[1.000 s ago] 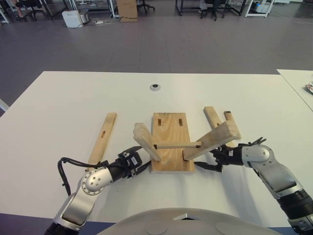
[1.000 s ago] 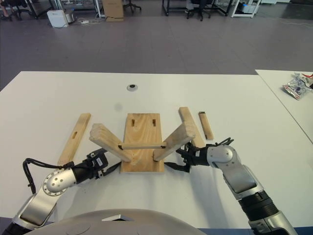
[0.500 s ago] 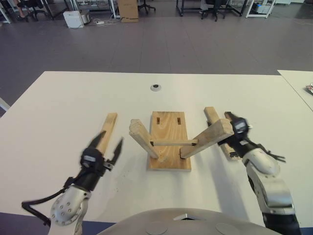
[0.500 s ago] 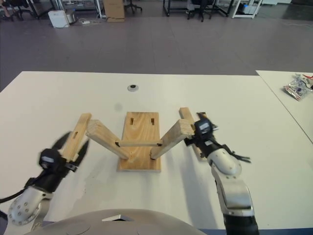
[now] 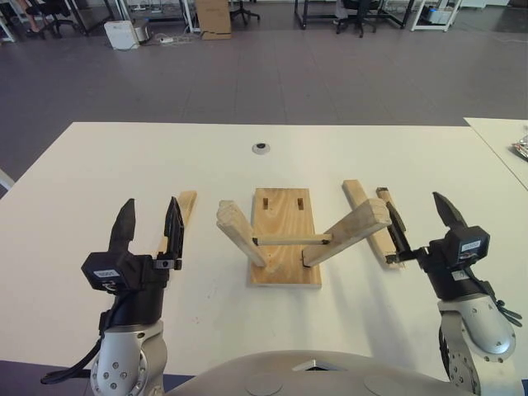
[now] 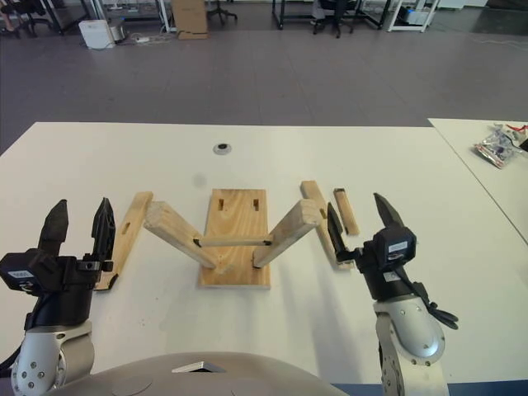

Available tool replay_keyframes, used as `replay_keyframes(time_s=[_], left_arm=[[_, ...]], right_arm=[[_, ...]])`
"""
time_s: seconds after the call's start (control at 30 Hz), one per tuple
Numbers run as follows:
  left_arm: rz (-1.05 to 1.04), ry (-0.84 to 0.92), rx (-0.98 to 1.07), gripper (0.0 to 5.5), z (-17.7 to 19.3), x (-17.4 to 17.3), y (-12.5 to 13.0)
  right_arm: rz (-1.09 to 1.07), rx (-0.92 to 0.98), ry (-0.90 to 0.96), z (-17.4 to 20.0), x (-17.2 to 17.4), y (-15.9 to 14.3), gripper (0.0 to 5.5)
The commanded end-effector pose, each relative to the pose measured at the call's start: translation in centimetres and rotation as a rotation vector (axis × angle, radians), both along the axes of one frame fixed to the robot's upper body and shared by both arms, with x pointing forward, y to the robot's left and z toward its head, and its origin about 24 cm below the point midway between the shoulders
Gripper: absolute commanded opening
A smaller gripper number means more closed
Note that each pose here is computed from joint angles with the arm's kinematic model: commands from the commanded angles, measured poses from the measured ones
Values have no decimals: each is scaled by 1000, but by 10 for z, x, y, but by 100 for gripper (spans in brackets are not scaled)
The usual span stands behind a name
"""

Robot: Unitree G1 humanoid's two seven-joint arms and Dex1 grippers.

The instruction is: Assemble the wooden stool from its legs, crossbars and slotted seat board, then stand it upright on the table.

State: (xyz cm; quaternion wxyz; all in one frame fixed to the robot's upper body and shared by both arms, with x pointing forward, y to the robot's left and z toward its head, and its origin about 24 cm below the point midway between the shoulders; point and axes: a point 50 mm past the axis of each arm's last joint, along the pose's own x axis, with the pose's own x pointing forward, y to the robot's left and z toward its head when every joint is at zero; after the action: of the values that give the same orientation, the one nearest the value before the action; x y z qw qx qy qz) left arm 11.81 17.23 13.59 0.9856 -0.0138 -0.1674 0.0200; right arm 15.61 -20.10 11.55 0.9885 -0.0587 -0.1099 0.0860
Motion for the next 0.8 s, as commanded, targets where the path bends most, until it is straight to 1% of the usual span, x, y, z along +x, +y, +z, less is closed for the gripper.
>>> replay_keyframes(time_s=[0.03, 0.07, 0.13, 0.2, 0.33, 0.43, 0.63, 0.67, 0.7, 0.73, 0.77, 0.8], left_arm=[[-325, 52, 13, 314, -4, 7, -34], [-556, 123, 46, 314, -12, 4, -57], [-752, 165, 69, 314, -16, 2, -75], [-768, 141, 87, 314, -8, 5, -77], [-724, 102, 51, 314, 12, -6, -78], [-698, 81, 60, 314, 14, -11, -72], [-698, 77, 61, 314, 15, -13, -72], [-552, 116, 104, 314, 11, -2, -42], [-448, 153, 142, 314, 4, 8, -21], [-388, 190, 159, 314, -9, 20, -7], [-362, 223, 167, 314, -21, 28, 1], [-365, 250, 161, 314, -35, 32, 3]], right_arm=[[298, 37, -19, 8, -1, 38, 417], [439, 49, 1, 8, -7, 54, 417], [531, 52, -1, 9, -5, 64, 417], [507, 36, -13, 11, 1, 64, 417], [422, 52, -5, 20, 16, 63, 417], [414, 38, 17, 20, 17, 61, 417], [413, 34, 32, 21, 18, 62, 417], [333, 19, 52, 12, 32, 44, 417], [268, 10, 58, 6, 42, 29, 417], [214, 3, 44, 4, 47, 19, 417], [188, -3, 21, 4, 51, 15, 417], [192, -25, -31, 10, 52, 17, 417]])
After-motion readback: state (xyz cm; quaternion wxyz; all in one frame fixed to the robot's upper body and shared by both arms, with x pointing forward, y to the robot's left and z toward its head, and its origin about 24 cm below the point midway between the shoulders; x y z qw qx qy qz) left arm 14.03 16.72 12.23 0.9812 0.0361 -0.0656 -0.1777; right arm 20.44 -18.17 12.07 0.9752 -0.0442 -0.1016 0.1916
